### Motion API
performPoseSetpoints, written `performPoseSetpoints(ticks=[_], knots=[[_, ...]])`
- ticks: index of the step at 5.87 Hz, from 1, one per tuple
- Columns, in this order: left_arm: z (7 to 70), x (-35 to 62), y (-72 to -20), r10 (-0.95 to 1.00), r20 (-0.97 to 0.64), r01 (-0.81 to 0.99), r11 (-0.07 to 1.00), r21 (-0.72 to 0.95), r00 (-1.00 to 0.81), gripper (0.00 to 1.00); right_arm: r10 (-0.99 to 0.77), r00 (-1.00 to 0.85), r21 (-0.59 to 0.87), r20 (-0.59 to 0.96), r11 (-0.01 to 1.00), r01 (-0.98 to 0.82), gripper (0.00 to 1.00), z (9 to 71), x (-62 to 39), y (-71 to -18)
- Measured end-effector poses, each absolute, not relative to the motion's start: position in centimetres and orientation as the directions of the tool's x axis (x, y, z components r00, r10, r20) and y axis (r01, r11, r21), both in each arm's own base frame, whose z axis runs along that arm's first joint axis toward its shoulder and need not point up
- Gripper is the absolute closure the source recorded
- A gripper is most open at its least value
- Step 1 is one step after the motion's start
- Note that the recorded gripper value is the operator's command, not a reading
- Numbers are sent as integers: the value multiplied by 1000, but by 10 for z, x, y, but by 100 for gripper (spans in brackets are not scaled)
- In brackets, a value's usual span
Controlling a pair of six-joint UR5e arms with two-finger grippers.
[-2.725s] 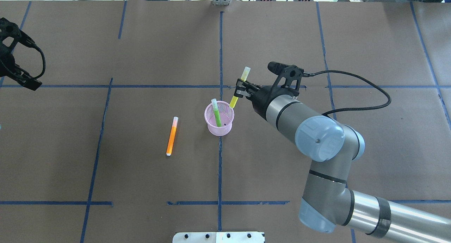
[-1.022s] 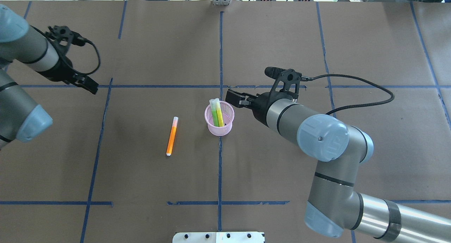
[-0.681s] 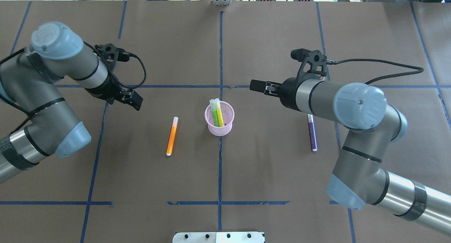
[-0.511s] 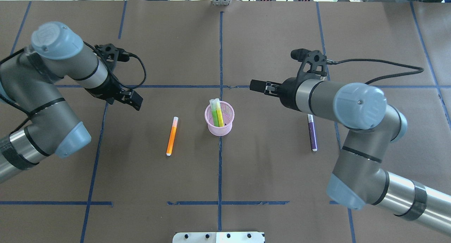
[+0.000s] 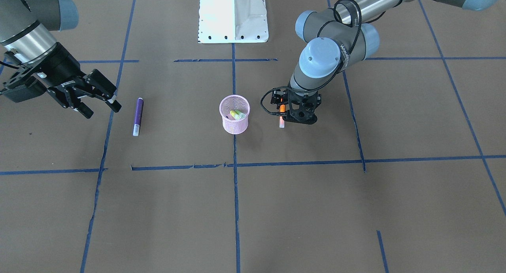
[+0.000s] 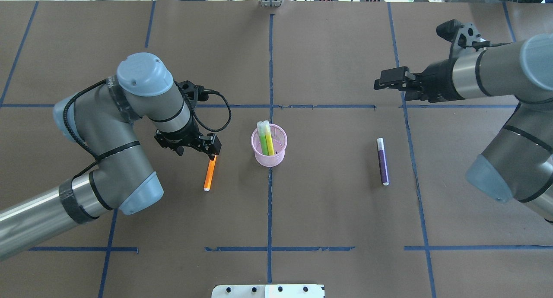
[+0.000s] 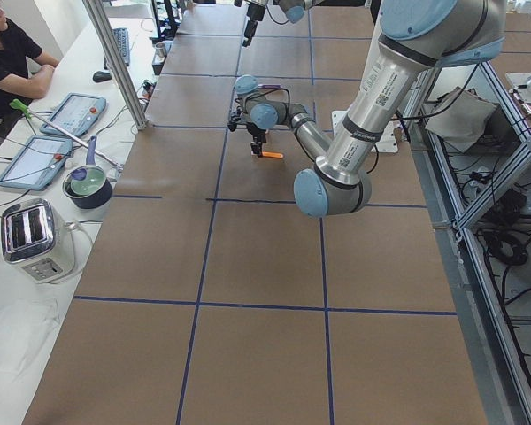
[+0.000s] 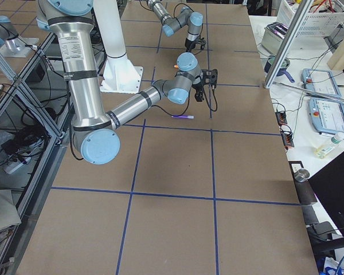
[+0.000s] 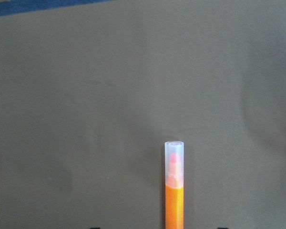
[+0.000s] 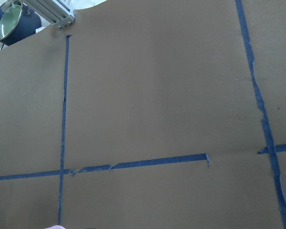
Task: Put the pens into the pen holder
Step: 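Grasp the orange marker with the left gripper while the right gripper withdraws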
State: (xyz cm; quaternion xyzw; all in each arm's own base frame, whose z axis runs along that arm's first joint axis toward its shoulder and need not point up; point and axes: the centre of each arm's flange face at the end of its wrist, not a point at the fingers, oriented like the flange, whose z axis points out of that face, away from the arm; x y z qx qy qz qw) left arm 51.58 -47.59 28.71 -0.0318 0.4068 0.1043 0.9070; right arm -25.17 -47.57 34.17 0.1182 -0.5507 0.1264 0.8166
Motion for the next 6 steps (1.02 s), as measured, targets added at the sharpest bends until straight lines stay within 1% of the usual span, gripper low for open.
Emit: performPoseSetpoints(ticks=[3,4,5,6], knots=[[294,533,-485,220,-729,-265,963,54,649,33,78,371,54,925,941,-333,0,351,-241,-475],[292,537,-482,210,-731,-262,964,45,649,39,80,372,53,925,941,-334,0,352,-240,-474],[293,545,-477,198,-731,-260,965,30,653,42,82,374,52,924,941,-334,0,353,-240,-474],[293,552,-475,195,-729,-263,965,22,656,52,83,375,51,923,941,-334,0,354,-240,-474]])
